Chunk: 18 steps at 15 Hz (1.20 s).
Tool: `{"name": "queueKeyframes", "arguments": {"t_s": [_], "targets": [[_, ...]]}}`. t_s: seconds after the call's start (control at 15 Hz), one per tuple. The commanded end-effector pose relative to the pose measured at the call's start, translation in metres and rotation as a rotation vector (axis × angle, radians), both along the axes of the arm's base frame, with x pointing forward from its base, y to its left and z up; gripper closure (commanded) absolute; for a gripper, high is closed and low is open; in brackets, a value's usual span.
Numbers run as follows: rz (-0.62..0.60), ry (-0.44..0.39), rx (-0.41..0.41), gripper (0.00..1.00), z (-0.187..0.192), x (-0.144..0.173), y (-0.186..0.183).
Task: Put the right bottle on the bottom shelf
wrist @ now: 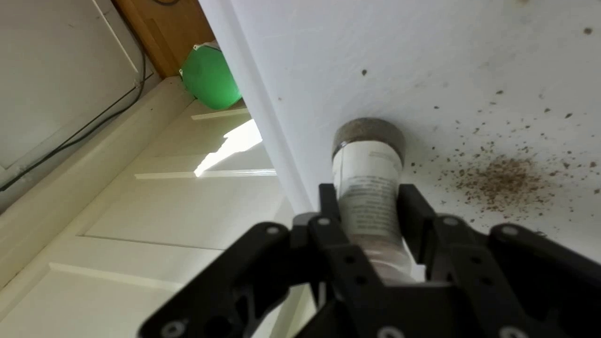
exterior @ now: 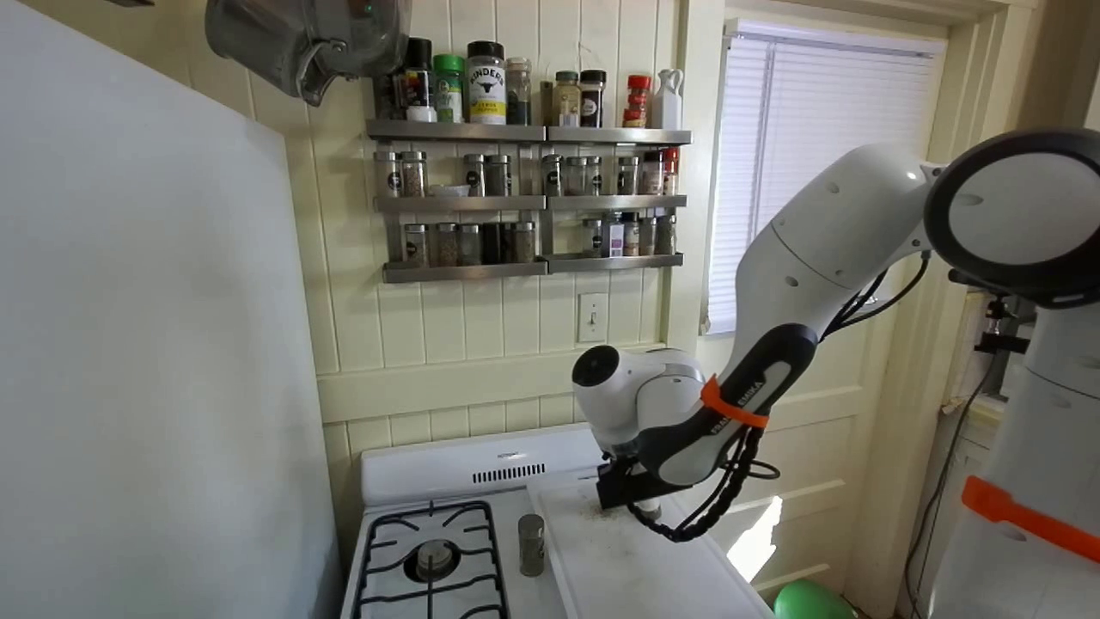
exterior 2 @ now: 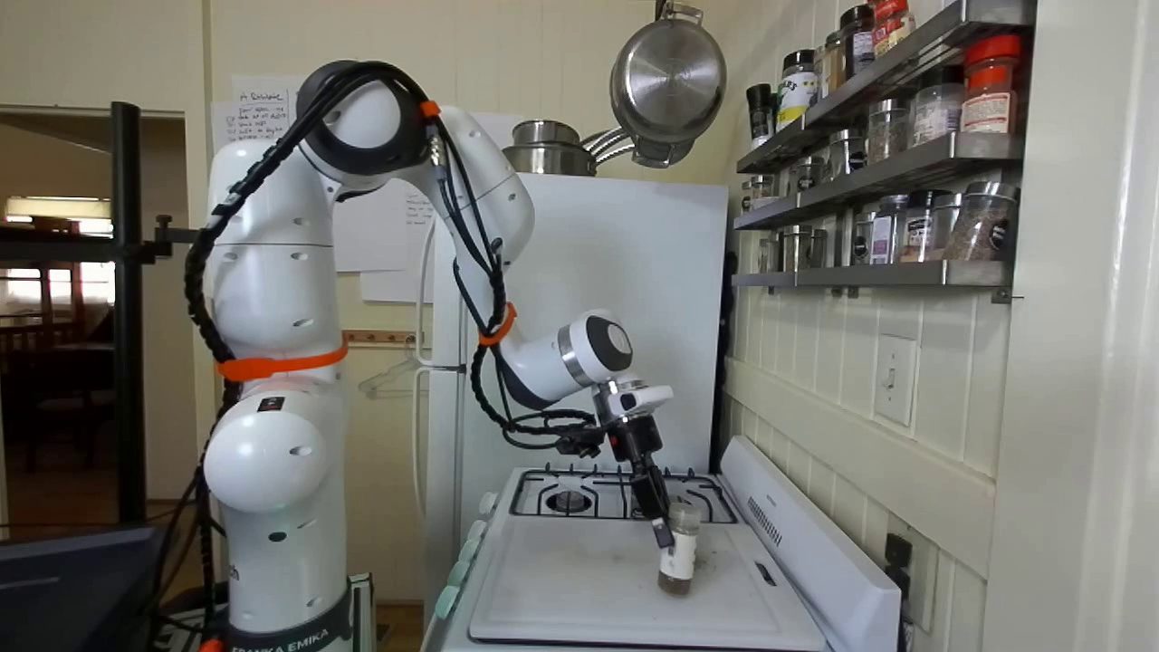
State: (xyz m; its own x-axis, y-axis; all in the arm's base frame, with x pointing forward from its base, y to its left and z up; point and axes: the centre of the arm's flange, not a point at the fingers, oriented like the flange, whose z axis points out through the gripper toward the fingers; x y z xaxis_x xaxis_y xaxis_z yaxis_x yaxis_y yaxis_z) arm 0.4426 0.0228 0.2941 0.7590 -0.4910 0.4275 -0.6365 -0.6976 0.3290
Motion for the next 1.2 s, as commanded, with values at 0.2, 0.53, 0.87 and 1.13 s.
{"name": "queueKeyframes", "arguments": {"t_s": [0.2, 0.53, 0.87, 1.13], "targets": [[0.011, -0.015, -0.014, 0.88, -0.007, 0.008, 0.003], [0.046, -0.026, -0.028, 0.88, -0.001, 0.016, 0.009], [0.106, -0.060, -0.047, 0.88, 0.008, 0.030, 0.013], [0.169, -0.092, -0.044, 0.88, 0.011, 0.043, 0.015]]}}
